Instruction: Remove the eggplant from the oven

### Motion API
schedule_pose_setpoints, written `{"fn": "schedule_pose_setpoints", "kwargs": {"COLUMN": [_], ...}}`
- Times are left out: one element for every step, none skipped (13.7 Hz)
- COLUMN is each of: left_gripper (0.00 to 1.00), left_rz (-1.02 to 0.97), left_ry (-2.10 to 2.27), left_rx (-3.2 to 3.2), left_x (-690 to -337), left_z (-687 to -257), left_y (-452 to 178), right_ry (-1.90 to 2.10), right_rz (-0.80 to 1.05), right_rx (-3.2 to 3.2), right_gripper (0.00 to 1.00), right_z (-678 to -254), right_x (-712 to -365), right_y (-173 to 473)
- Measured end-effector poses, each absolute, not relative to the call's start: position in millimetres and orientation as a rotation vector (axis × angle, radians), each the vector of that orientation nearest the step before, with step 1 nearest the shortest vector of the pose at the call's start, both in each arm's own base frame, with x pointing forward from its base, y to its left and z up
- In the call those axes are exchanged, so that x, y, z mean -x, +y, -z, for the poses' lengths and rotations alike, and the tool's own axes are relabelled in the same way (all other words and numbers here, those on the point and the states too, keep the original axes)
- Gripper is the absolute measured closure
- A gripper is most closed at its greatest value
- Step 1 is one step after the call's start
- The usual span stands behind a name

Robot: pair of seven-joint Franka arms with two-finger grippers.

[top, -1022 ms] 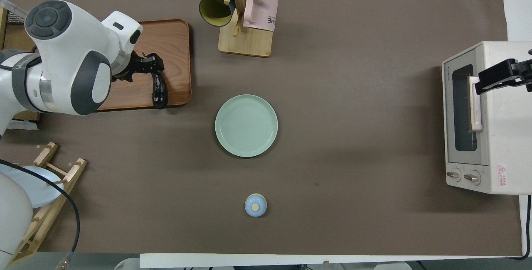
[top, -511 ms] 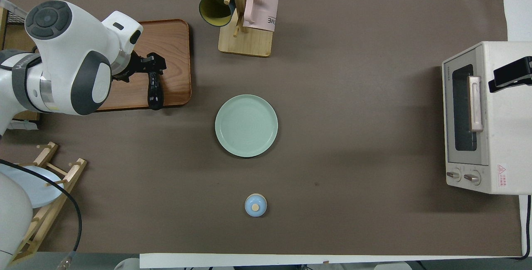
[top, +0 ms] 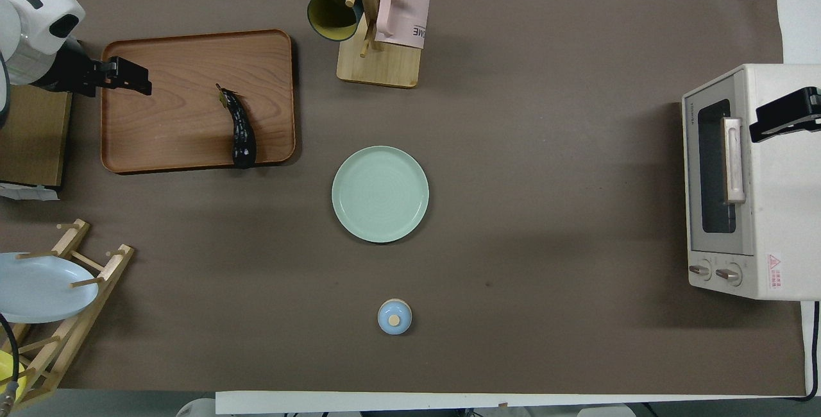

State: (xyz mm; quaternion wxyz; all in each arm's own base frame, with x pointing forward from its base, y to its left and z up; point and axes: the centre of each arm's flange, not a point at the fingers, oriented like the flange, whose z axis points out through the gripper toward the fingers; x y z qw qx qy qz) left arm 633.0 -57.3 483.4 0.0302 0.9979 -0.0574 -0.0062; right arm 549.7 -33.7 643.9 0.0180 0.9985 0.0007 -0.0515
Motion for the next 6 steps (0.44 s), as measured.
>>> {"fn": "schedule_pose_setpoints", "kwargs": {"left_gripper": [0.0, 0.0, 0.0, 0.0, 0.0, 0.0], "left_rz": [0.066, 0.113, 0.142, 0.151, 0.146, 0.13], "left_ry": [-0.191, -0.201, -0.205, -0.205, -0.206, -0.21], "left_rx": [-3.074, -3.072, -3.071, -3.07, -3.07, -3.069], "left_x": [-629.9, -624.2, -617.3, -610.1, -604.6, -601.0], "left_z": [-503.7, -531.8, -557.7, -579.1, -593.3, -602.6], "left_y": [-60.2, -60.5, -58.7, -56.2, -54.7, -54.8], "right_ry": [0.006, 0.009, 0.011, 0.01, 0.007, 0.003], "right_rz": [0.16, 0.16, 0.159, 0.158, 0.158, 0.158], "right_rx": [-3.101, -3.101, -3.101, -3.101, -3.101, -3.101], "right_gripper": [0.0, 0.0, 0.0, 0.0, 0.0, 0.0], "right_z": [-643.9, -643.9, -644.0, -644.1, -644.1, -644.1], "right_x": [-549.7, -549.8, -549.9, -549.9, -549.9, -549.8], "right_y": [-32.3, -31.1, -30.7, -31.0, -32.0, -33.3]}}
